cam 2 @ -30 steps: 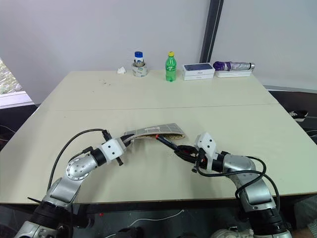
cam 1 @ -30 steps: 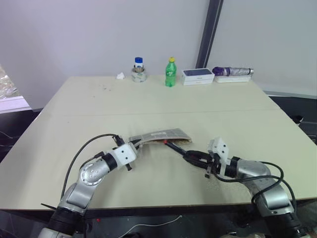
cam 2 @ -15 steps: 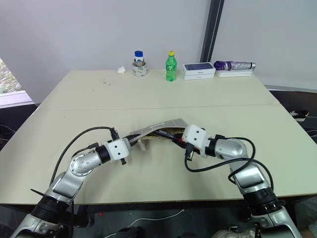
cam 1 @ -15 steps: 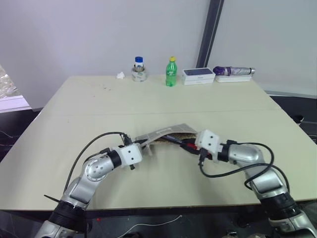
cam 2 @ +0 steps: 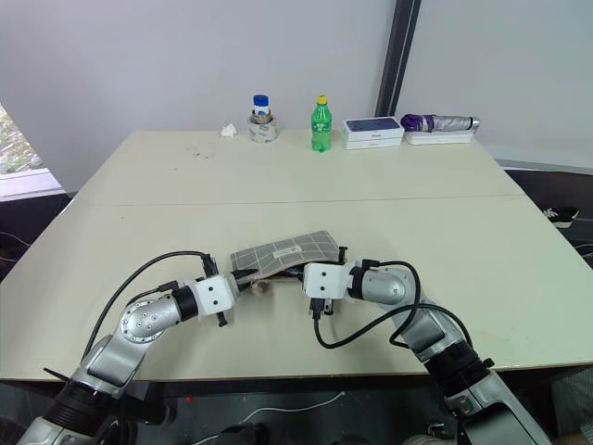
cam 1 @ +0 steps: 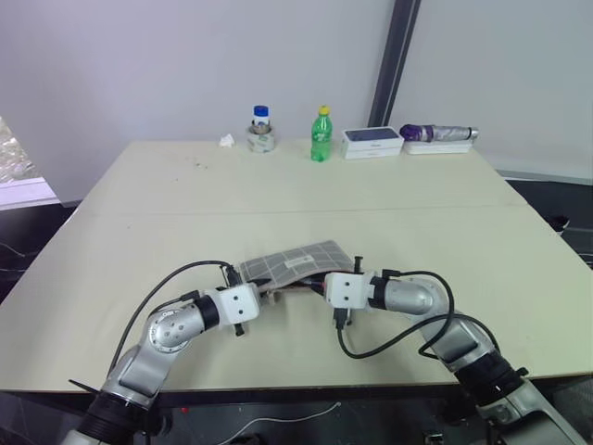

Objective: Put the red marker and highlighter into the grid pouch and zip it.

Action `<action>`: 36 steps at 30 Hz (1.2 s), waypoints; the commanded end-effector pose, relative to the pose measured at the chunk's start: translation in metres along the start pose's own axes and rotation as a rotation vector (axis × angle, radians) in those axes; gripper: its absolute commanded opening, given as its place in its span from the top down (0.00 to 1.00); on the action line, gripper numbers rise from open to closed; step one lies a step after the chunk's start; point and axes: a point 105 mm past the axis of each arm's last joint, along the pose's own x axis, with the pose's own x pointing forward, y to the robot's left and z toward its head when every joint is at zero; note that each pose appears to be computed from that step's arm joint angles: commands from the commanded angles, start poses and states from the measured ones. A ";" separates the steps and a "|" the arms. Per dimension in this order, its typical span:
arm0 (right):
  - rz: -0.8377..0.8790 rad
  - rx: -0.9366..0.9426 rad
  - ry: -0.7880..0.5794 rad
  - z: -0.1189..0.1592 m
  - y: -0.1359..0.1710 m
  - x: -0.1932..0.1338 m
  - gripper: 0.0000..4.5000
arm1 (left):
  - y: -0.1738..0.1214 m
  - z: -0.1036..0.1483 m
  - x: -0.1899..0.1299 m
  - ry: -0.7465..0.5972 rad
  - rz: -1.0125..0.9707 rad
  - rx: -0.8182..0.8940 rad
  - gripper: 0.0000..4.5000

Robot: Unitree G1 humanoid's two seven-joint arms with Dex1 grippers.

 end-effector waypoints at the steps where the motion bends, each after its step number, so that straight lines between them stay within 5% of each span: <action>1: 0.038 -0.063 -0.045 0.015 0.001 -0.001 0.92 | 0.006 0.026 0.001 -0.102 0.014 0.032 1.00; 4: 0.072 -0.037 -0.024 0.015 -0.001 -0.001 0.92 | 0.009 0.026 0.001 -0.105 0.021 0.032 1.00; 12: 0.096 0.025 -0.064 0.018 -0.005 -0.010 0.04 | 0.015 0.035 0.004 -0.152 0.049 -0.007 1.00; 20: 0.218 0.110 -0.026 0.019 0.007 -0.048 0.02 | 0.017 0.032 0.001 -0.147 0.067 -0.051 1.00; 28: 0.122 0.157 -0.057 0.027 -0.014 -0.056 0.02 | 0.021 0.030 0.002 -0.147 0.084 -0.067 1.00; 36: 0.088 0.234 -0.284 0.062 -0.018 -0.062 0.02 | 0.021 0.030 0.003 -0.144 0.091 -0.071 1.00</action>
